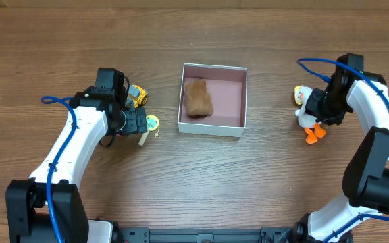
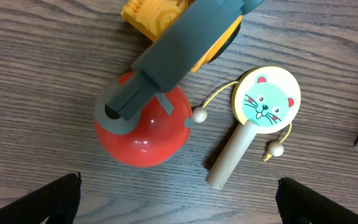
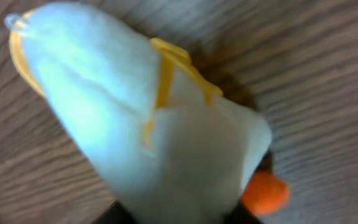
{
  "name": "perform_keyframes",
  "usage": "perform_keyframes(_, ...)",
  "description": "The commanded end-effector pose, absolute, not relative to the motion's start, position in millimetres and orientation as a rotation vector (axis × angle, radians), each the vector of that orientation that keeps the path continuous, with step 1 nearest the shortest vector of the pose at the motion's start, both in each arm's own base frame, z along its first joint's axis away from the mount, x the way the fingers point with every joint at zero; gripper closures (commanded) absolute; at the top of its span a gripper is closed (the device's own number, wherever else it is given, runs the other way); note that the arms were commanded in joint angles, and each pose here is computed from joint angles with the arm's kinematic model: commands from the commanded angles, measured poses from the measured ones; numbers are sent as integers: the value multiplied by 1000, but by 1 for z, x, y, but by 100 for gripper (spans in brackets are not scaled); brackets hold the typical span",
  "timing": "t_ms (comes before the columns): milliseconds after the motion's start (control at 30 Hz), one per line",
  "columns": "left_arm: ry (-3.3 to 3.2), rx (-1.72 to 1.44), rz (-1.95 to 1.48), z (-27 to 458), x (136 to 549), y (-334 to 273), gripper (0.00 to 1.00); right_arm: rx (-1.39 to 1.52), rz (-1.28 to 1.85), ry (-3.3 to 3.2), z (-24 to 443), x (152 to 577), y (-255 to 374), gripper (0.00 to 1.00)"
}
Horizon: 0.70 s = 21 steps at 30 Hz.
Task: Pack container
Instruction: 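Move the right gripper to the white duck plush and grasp it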
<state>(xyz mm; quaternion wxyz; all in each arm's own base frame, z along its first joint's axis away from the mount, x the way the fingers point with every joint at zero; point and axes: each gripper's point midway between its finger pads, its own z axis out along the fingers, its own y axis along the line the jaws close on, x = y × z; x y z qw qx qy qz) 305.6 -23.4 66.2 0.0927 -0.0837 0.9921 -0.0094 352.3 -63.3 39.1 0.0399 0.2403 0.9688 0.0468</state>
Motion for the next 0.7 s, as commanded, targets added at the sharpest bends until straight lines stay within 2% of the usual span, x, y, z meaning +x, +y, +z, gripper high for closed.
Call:
perform_keyframes(0, 2933, -218, -18, 70, 312, -21, 0, 791, 241, 2927, 58, 359, -47, 90)
perform_keyframes(100, 2933, -218, -18, 70, 312, -21, 0, 677, 333, 2852, 101, 370, -22, 96)
perform_keyframes(267, 2933, -218, -18, 70, 312, -21, 0, 395, 438, 2637, 198, 372, 53, 96)
perform_keyframes(400, 2933, -218, -18, 70, 312, -21, 0, 243, 471, 2480, 248, 363, 113, 96)
perform_keyframes(500, 2933, -218, -18, 70, 312, -21, 0, 202, 453, 2452, 252, 358, 147, 96)
perform_keyframes(667, 2933, -218, -18, 70, 312, -21, 0, 244, 317, 2540, 206, 363, 173, 96)
